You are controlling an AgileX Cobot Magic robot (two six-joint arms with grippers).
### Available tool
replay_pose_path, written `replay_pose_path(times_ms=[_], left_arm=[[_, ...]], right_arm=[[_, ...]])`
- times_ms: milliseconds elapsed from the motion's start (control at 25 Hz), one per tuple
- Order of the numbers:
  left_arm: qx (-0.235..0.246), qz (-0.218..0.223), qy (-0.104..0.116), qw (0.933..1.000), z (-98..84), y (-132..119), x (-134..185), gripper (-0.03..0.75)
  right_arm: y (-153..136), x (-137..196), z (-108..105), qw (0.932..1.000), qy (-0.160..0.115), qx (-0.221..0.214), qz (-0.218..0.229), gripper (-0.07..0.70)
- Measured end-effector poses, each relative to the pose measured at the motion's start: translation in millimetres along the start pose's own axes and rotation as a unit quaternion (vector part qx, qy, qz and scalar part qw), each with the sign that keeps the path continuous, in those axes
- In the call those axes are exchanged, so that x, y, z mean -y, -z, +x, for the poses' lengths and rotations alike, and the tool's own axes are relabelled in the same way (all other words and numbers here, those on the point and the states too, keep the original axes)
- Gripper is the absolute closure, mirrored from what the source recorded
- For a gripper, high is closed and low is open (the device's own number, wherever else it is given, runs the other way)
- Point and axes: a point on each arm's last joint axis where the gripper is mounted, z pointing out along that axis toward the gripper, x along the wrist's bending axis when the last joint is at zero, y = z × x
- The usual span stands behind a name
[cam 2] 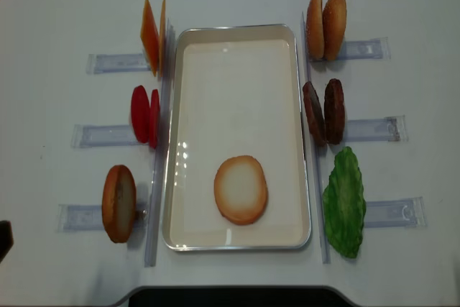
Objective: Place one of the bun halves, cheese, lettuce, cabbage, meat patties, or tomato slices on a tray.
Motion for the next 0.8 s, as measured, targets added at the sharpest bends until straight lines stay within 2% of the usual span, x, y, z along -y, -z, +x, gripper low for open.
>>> replay_pose_path(times_ms=[240,360,440,520,800], left_arm=[[-0.009,-0.053,-0.021,0.9984,2.8,3.9,38.5,0.199],[-0.012,-0.062,-0.023,0.9977,4.0,-1.8,53.6,0.199],[-0.012,-0.053,-0.023,0.9982,4.5,-9.4,60.3,0.199],[-0.011,-0.045,-0.025,0.9986,4.6,-14.2,62.4,0.199],[0.003,-0.085,-0.040,0.9955,2.0,-25.1,57.3,0.199]], right_arm=[[0.0,0.0,0.0,1.0000,0.000,0.000,0.000,0.160],[0.0,0.0,0.0,1.0000,0.000,0.000,0.000,0.160],[0.0,0.0,0.0,1.0000,0.000,0.000,0.000,0.160],[0.0,0.0,0.1,1.0000,0.000,0.000,0.000,0.160],[0.0,-0.1,0.7,1.0000,-0.002,-0.004,0.000,0.160]])
